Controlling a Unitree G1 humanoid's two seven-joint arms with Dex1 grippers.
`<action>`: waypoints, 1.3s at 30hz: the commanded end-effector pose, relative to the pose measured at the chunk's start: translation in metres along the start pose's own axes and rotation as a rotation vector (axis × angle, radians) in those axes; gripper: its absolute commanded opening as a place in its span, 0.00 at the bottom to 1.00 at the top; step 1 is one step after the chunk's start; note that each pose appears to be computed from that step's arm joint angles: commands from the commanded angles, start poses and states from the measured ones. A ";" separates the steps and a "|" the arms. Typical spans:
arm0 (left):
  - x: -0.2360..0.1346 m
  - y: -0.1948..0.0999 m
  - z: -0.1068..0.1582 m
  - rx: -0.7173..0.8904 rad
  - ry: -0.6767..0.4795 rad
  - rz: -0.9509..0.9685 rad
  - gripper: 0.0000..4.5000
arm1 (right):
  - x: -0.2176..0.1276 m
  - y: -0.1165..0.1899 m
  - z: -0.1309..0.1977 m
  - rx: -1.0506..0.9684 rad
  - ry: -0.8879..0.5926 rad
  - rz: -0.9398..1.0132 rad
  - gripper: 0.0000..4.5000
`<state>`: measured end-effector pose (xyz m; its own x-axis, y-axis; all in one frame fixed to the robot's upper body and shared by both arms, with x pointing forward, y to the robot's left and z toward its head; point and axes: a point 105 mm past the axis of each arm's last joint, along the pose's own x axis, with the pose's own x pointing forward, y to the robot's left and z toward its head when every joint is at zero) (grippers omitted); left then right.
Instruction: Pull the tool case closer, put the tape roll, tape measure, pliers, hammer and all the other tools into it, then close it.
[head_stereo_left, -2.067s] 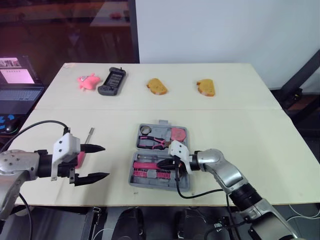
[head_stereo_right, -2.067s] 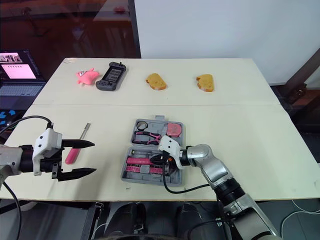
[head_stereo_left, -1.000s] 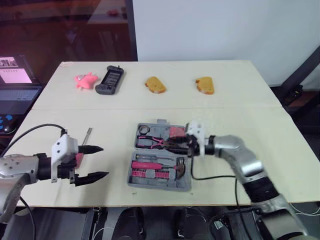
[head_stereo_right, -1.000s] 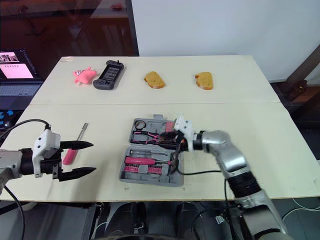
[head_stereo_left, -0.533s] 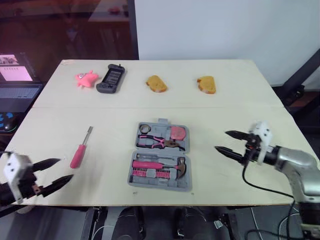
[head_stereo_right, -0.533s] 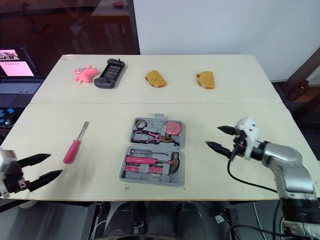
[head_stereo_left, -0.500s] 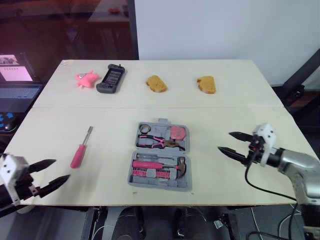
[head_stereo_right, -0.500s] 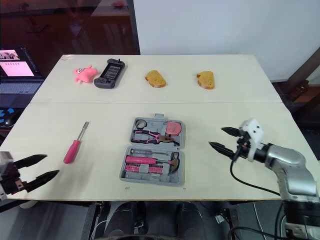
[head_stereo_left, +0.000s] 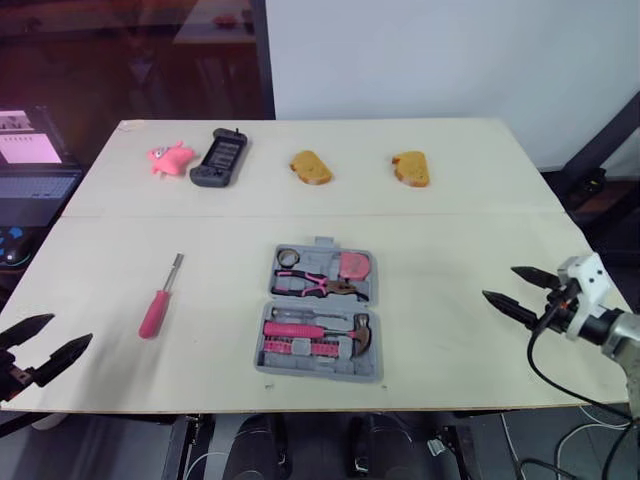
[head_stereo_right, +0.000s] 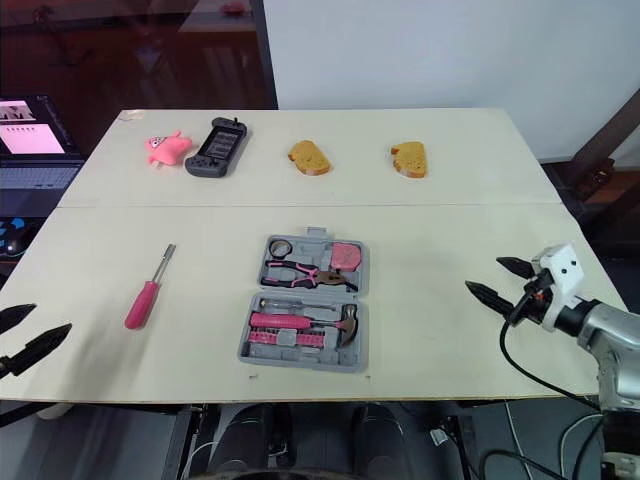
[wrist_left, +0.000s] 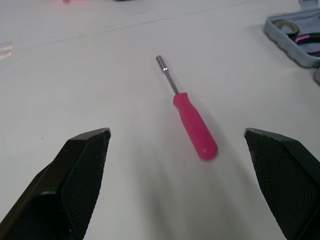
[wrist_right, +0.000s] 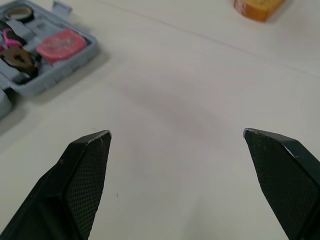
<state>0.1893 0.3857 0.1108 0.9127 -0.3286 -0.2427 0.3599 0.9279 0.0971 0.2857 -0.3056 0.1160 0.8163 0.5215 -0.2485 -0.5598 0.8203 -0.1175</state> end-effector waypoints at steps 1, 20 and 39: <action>0.003 -0.003 0.014 0.035 -0.032 0.019 1.00 | 0.020 0.027 0.042 -0.040 -0.098 0.140 0.99; 0.013 -0.047 0.004 -0.166 0.059 0.319 1.00 | 0.082 0.171 0.175 -0.266 -0.132 0.838 0.99; 0.106 -0.020 0.016 -0.162 0.483 0.111 1.00 | 0.063 0.182 0.175 -0.331 -0.112 0.816 0.99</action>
<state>0.2825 0.3247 0.1029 0.7637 -0.1642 -0.6244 0.1916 0.9812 -0.0237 0.2646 -0.0801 0.2365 0.1272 0.9450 -0.3015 -0.9826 0.0785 -0.1685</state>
